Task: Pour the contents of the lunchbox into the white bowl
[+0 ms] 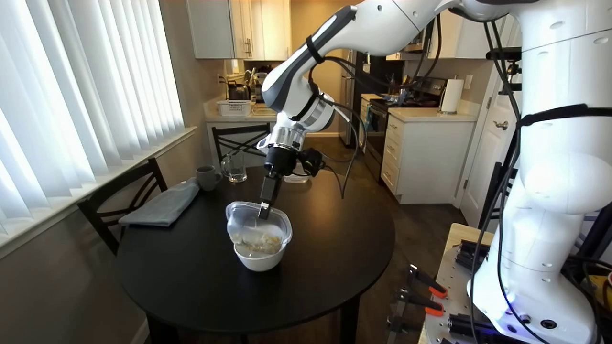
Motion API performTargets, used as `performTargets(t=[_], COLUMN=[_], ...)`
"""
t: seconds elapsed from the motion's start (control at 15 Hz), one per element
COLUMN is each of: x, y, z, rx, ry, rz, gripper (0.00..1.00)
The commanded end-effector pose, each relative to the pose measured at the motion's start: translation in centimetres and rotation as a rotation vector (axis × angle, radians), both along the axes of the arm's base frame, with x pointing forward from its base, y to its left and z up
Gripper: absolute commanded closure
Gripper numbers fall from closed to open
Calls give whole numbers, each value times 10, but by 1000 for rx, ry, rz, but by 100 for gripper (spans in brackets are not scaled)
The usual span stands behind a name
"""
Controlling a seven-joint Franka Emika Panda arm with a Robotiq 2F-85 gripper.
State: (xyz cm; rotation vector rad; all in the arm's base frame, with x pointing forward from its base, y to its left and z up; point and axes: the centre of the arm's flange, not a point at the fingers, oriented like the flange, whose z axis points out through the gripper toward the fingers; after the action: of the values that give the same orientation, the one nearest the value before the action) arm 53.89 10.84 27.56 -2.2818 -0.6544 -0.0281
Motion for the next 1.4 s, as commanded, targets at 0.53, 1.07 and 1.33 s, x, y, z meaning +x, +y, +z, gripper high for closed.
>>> performTargets(t=[0.53,1.07,1.33], x=[22,41,46], y=[-16,-13,-11], z=[27,18,15], rx=[120,156,179], ry=[110,166,215], rz=[92,107,102], gripper=[94,94,94])
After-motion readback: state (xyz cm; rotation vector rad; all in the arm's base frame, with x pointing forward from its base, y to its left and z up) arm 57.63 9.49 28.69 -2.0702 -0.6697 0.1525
